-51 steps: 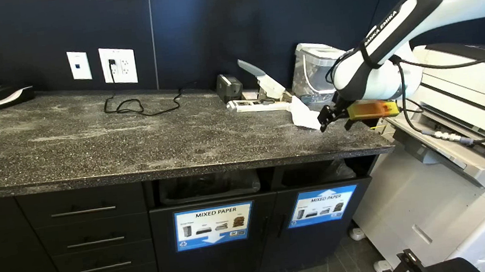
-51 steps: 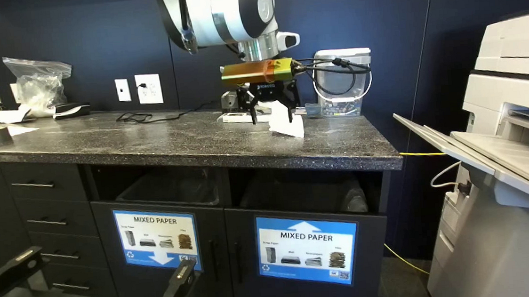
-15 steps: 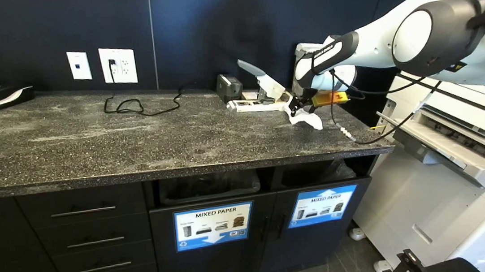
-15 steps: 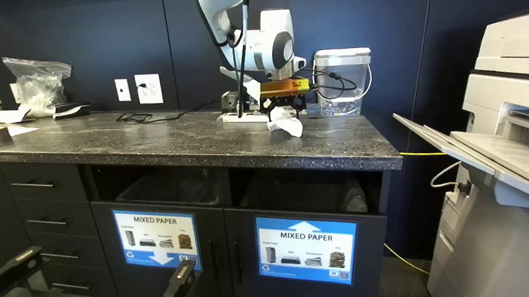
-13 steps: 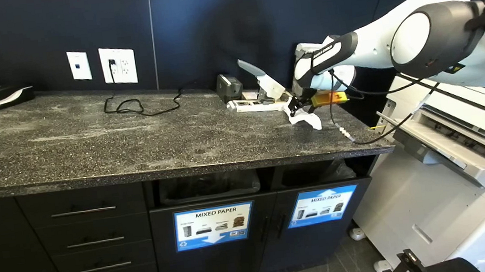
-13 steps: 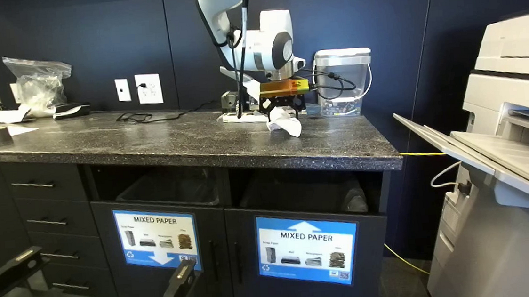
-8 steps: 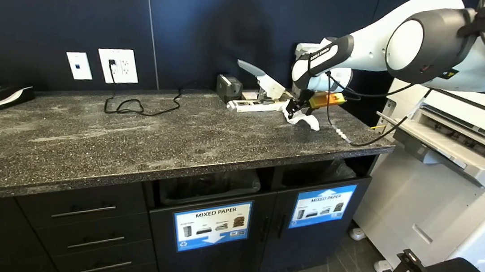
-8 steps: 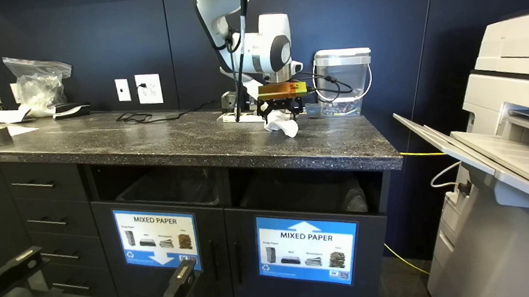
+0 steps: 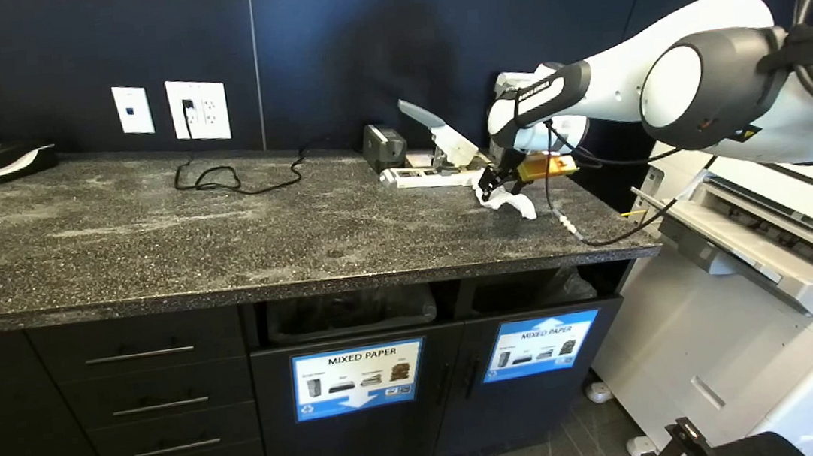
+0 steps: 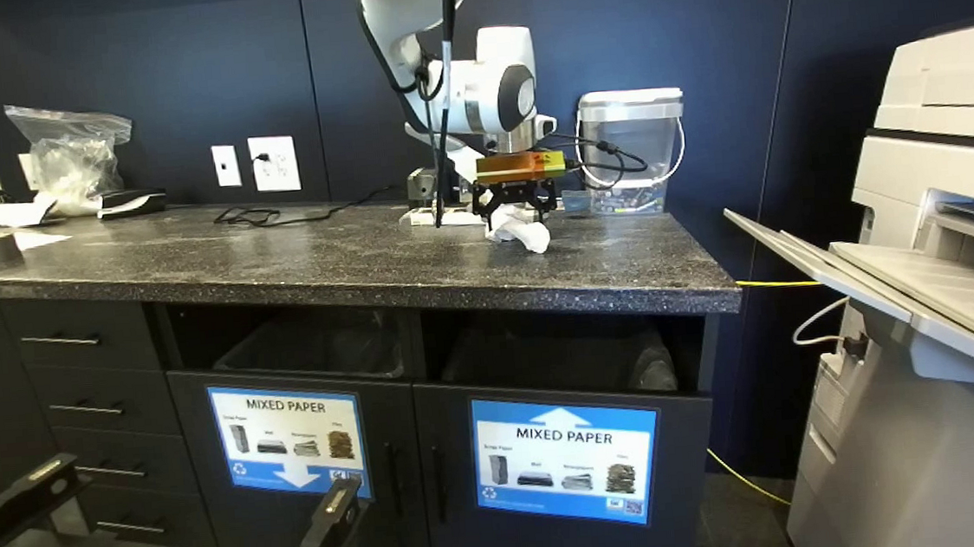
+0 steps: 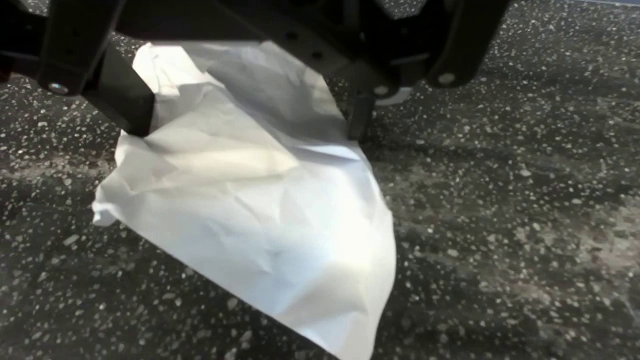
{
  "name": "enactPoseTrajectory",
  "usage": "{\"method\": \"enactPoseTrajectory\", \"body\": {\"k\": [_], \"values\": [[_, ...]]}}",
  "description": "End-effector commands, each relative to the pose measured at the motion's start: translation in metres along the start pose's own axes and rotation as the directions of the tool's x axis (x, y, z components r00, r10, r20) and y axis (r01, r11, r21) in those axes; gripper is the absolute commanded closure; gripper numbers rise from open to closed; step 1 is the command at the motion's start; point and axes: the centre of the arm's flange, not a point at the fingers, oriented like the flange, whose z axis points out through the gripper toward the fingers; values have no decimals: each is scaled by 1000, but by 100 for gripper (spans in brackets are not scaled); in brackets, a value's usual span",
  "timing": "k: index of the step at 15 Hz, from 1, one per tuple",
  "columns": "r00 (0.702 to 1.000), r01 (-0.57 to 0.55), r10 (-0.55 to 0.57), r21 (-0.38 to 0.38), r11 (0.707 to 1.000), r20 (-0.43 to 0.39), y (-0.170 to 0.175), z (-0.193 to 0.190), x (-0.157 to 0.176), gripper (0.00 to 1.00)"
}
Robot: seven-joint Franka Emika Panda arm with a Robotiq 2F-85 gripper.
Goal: Pick up the papers from the counter and throw them in the bin
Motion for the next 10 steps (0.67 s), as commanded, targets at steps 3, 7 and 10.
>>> {"method": "enactPoseTrajectory", "body": {"k": [3, 7, 10], "values": [[999, 36, -36, -8, 999, 13, 0, 9, 18, 47], [999, 45, -45, -5, 999, 21, 2, 5, 20, 76], [997, 60, -60, -3, 998, 55, -2, 5, 16, 96]]}}
